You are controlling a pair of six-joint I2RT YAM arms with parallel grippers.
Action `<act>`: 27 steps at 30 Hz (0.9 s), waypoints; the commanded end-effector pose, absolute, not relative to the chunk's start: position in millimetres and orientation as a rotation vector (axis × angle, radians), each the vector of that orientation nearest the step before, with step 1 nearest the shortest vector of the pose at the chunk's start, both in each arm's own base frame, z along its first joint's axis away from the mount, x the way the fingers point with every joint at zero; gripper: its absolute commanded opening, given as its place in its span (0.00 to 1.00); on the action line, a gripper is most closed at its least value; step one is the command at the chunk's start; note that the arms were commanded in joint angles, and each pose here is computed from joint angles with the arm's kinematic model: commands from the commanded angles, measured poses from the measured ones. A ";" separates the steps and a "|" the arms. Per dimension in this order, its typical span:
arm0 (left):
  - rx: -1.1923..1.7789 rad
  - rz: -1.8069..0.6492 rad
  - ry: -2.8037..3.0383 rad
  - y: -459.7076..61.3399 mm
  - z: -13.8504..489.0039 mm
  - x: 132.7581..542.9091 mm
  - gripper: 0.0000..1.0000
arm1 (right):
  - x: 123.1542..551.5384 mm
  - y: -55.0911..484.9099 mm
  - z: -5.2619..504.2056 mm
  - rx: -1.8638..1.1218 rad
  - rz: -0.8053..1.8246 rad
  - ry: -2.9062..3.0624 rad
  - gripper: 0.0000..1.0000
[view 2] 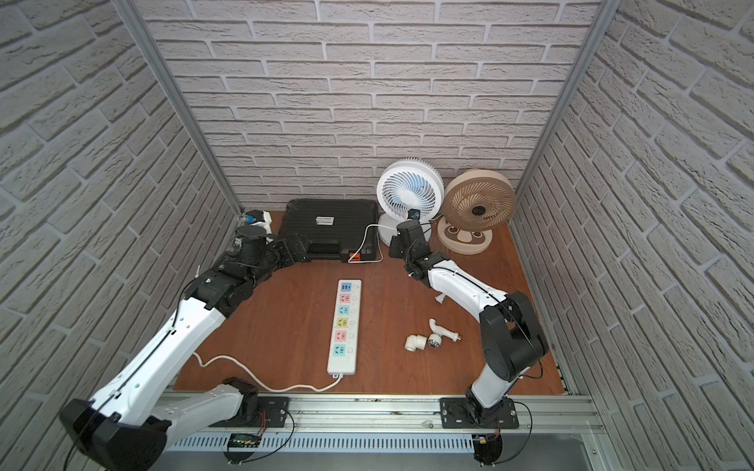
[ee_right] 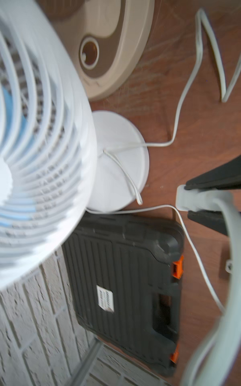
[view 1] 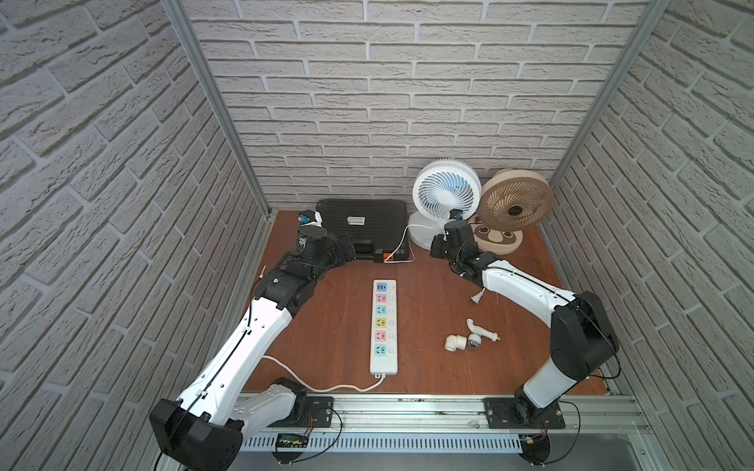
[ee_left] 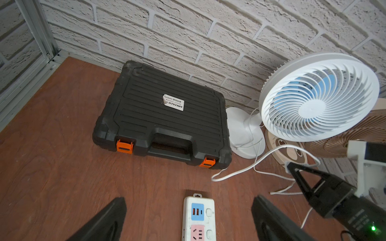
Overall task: Unplug the desk fan from the power strip
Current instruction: Place the plug at the center of the board.
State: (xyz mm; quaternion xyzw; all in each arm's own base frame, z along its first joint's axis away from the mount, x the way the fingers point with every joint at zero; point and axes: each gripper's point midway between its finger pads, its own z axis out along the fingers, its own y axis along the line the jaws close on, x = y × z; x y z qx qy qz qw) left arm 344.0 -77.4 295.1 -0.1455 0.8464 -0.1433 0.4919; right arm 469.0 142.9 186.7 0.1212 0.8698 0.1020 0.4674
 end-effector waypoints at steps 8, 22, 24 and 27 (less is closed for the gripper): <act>-0.404 -0.295 2.026 -60.3 287.8 337.9 0.98 | 503.8 149.1 184.7 0.357 0.379 2.105 0.03; -0.440 -0.273 2.107 -50.3 252.5 341.5 0.98 | 530.4 199.9 83.2 0.340 0.370 2.290 0.03; -0.438 -0.276 2.113 -50.6 250.0 342.5 0.98 | 532.0 201.3 68.9 0.348 0.351 2.319 0.06; -0.433 -0.281 2.120 -51.6 247.7 344.0 0.98 | 533.2 200.2 51.2 0.346 0.310 2.369 0.13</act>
